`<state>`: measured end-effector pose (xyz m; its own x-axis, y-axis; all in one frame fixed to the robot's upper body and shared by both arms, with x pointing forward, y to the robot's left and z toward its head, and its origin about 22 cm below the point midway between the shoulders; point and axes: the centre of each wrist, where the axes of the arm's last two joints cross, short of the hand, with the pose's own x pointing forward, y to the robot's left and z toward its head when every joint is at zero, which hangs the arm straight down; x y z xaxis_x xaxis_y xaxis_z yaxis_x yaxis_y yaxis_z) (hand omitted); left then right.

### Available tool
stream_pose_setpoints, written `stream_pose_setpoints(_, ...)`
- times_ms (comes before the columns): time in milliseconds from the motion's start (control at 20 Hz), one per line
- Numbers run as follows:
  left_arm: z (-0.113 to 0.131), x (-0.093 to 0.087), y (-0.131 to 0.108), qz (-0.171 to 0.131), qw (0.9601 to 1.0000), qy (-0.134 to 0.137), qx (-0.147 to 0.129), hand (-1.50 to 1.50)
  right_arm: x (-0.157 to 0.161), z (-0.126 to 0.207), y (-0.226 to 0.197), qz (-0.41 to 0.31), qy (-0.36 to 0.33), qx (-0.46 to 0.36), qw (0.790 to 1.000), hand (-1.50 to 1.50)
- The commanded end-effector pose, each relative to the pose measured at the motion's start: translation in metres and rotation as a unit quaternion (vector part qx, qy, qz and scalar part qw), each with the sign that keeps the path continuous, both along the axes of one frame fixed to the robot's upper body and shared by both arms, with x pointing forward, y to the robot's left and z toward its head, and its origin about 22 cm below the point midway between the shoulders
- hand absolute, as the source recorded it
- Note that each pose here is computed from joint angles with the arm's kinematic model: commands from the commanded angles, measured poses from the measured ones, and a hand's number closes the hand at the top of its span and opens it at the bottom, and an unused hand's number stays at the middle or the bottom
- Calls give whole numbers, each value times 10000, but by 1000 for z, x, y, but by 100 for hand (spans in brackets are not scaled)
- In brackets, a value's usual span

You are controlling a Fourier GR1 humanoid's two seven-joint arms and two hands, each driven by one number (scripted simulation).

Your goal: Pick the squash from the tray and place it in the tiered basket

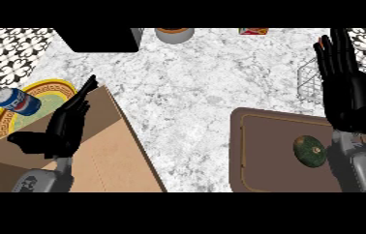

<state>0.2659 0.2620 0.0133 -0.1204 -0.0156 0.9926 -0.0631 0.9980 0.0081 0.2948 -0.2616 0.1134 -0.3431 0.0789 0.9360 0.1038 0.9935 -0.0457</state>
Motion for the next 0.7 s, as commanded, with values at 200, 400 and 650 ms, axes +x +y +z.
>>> stream_pose_setpoints(200, 10, -12, 53, 762, 9841, 116, 1602, 0, -43, -40, -56, -1401, 440, 705, 9867, 150)
stream_pose_setpoints(400, 3, -11, 33, 892, 9881, 71, 1253, 0, -88, -97, -121, -3756, 1850, 181, 9079, -150)
stream_pose_setpoints(650, 0, -16, 40, 842, 9800, 580, 1704, 0, -124, -113, -117, -4437, 1894, 238, 8756, -150)
